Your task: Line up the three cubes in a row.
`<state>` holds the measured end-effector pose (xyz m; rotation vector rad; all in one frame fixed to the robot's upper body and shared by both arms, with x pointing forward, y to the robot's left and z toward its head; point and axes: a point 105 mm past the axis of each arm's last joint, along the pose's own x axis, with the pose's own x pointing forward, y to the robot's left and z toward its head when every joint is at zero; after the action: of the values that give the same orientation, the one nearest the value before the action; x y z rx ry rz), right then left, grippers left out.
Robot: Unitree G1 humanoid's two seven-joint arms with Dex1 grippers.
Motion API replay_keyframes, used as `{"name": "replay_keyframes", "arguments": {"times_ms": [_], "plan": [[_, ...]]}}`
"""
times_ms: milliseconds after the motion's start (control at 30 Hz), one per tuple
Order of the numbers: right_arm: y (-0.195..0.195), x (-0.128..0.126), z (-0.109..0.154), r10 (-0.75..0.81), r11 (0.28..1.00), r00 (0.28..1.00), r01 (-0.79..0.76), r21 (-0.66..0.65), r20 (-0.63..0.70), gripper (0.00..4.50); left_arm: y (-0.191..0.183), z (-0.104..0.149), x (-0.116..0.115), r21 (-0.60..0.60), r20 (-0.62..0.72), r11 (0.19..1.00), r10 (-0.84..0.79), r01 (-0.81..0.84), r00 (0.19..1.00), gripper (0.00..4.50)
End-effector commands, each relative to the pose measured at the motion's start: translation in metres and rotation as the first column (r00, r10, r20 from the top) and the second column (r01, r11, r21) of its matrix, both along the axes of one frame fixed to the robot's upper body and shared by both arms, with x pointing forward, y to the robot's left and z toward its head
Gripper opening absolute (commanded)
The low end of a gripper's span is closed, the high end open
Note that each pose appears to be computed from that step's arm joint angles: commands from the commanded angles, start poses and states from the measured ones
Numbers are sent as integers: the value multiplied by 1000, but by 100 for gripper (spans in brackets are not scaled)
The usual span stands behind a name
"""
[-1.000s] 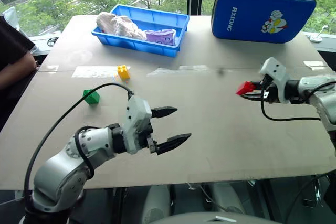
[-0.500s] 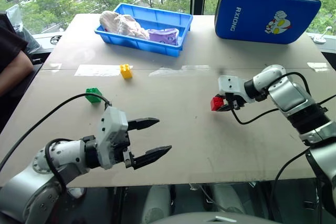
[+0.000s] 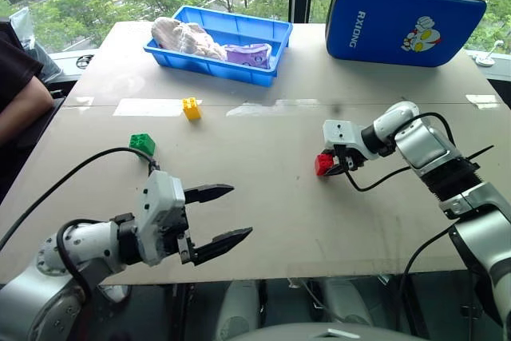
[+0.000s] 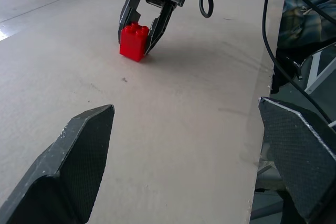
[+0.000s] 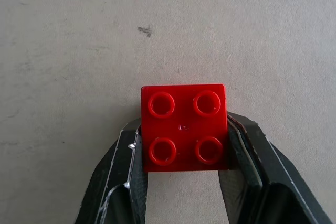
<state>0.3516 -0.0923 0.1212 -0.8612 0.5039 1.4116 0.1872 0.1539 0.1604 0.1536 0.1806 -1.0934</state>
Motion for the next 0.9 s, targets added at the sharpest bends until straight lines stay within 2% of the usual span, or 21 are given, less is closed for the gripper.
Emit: {"name": "replay_keyframes", "arguments": {"times_ms": [33, 200, 233, 400, 600, 700, 767, 800, 867, 900], "plan": [[3, 4, 15, 21, 1000, 999, -21, 13, 48, 131, 0, 5, -1, 7, 37, 1000, -11, 11, 999, 450], [5, 3, 12, 41, 999, 998, -42, 1, 40, 131, 1, 5, 1, 9, 43, 1000, -7, 7, 999, 450], [5, 4, 11, 46, 999, 998, -45, -2, 41, 233, 1, 5, 1, 10, 43, 1000, -6, 6, 999, 450], [5, 4, 13, 74, 997, 995, -74, 1, 64, 448, 2, 5, 1, 10, 41, 1000, -4, 3, 999, 450], [6, -10, 38, 142, 978, 984, -156, 137, 105, 448, 11, 4, 10, -24, 32, 996, 89, -88, 995, 450], [-2, -25, 57, 132, 956, 984, -158, 246, 121, 448, 29, 3, 33, -24, 80, 963, 271, -270, 959, 450], [-7, -34, 73, 101, 927, 978, -159, 341, 182, 448, 40, 2, 48, -21, 86, 931, 364, -364, 927, 450], [-10, -39, 81, 76, 906, 976, -153, 395, 204, 448, 45, 1, 54, -15, 84, 917, 397, -398, 914, 450], [-21, -44, 106, -93, 805, 993, 32, 592, 73, 448, 61, 2, 78, -20, 54, 867, 498, -497, 866, 450], [-24, -49, 118, -134, 755, 986, 39, 655, 95, 448, 72, 4, 91, -11, 66, 834, 551, -551, 832, 450]]}}
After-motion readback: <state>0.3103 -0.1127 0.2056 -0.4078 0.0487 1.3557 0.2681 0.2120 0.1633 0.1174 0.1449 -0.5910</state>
